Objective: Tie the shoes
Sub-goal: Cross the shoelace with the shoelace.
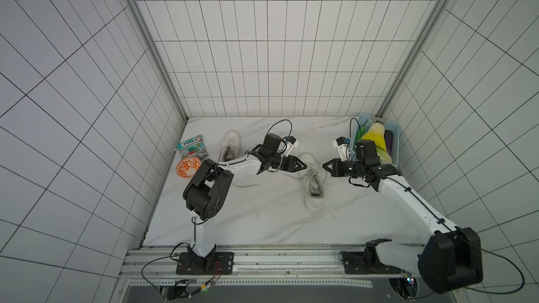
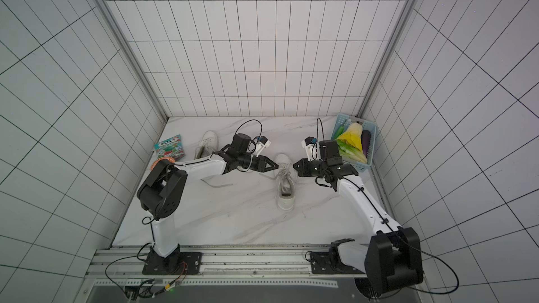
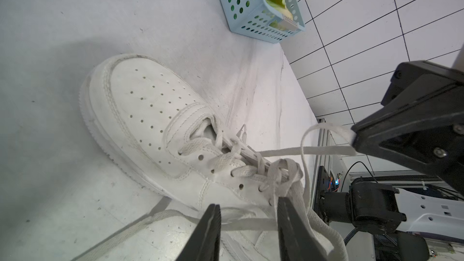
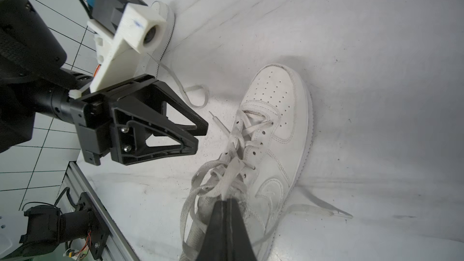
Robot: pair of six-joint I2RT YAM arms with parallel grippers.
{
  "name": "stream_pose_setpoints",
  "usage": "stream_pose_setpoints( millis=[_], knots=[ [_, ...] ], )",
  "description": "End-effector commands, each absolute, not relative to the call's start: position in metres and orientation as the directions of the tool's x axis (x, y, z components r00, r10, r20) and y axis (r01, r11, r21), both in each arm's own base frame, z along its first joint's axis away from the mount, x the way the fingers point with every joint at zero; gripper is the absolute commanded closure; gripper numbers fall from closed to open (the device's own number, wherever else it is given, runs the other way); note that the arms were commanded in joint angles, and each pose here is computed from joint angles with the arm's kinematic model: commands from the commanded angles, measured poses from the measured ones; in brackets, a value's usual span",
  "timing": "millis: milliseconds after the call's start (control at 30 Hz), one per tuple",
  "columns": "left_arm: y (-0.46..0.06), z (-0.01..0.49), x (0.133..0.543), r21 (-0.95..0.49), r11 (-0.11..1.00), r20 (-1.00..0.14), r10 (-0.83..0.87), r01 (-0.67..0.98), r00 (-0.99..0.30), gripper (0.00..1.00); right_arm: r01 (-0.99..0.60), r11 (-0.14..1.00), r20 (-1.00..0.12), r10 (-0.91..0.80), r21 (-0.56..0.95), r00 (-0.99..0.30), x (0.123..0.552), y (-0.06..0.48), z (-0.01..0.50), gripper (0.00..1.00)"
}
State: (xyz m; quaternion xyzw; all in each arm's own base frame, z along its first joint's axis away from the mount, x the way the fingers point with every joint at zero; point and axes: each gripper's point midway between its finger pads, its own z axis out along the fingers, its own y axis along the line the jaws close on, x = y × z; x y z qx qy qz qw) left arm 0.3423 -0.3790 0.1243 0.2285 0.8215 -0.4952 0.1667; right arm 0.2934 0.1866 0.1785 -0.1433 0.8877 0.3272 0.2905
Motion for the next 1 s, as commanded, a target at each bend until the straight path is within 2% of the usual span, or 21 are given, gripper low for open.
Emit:
stream_pose_setpoints(
  millis=[0,500,767,967],
  knots=[
    [-0.39,0.128,0.345,-0.76,0.364,-0.491,0.224,0.539,-0.842,0.64,-0.465,0.744,-0.631,-0.075,0.48,-0.772,0.292,0.188,0.19,1.0],
    [-0.41,0.115,0.323,-0.771,0.326,-0.459,0.31,0.547,-0.832,0.7,-0.456,0.751,-0.626,-0.073,0.478,-0.777,0.293,0.187,0.188,1.0],
    [-0.41,0.13,0.314,-0.771,0.29,-0.479,0.322,0.567,-0.816,0.84,-0.457,0.753,-0.63,-0.073,0.473,-0.773,0.293,0.186,0.19,1.0],
    [-0.408,0.147,0.309,-0.754,0.265,-0.519,0.319,0.6,-0.793,0.99,-0.461,0.755,-0.636,-0.077,0.466,-0.768,0.293,0.185,0.192,1.0]
  ],
)
